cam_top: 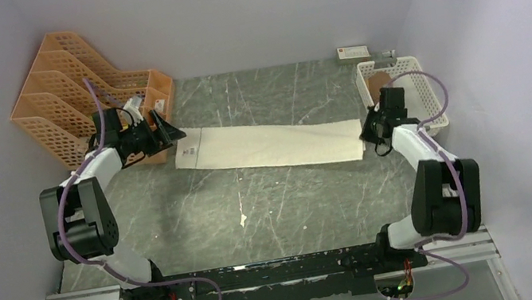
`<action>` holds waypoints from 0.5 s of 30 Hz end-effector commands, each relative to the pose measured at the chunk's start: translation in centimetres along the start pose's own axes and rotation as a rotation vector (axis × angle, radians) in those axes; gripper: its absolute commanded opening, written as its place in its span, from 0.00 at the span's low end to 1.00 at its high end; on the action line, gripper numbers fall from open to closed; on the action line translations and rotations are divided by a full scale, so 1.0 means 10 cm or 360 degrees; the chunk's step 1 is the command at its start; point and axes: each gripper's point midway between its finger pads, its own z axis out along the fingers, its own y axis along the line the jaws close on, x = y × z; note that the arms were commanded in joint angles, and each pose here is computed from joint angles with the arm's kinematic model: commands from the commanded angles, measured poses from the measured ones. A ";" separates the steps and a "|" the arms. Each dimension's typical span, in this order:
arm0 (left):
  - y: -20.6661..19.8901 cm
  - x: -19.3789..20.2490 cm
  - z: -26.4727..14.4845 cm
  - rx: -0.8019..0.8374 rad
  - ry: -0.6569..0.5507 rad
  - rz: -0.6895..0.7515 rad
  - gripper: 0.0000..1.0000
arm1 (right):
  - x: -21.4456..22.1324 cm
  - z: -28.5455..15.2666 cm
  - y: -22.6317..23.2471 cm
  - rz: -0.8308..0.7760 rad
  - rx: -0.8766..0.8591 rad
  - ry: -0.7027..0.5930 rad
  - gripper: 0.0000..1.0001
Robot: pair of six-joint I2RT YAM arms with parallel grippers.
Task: Roll the towels
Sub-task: Fold the towel at the center of the board.
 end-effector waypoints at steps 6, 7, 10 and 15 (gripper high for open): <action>-0.08 -0.11 -0.02 0.0011 -0.0076 0.0004 0.87 | -0.44 -0.43 -0.38 0.0059 0.0454 -0.0235 0.00; -0.07 -0.10 -0.03 -0.0001 -0.0078 0.0006 0.87 | -0.47 -0.47 -0.44 0.0074 0.0515 -0.0265 0.00; -0.07 -0.08 -0.03 -0.0003 -0.0075 -0.0003 0.87 | -0.63 -0.70 -0.63 0.0121 0.0735 -0.0412 0.00; -0.11 -0.10 -0.03 0.0028 -0.0080 -0.0009 0.87 | -0.90 -0.91 -0.52 0.0048 0.0813 -0.0598 0.00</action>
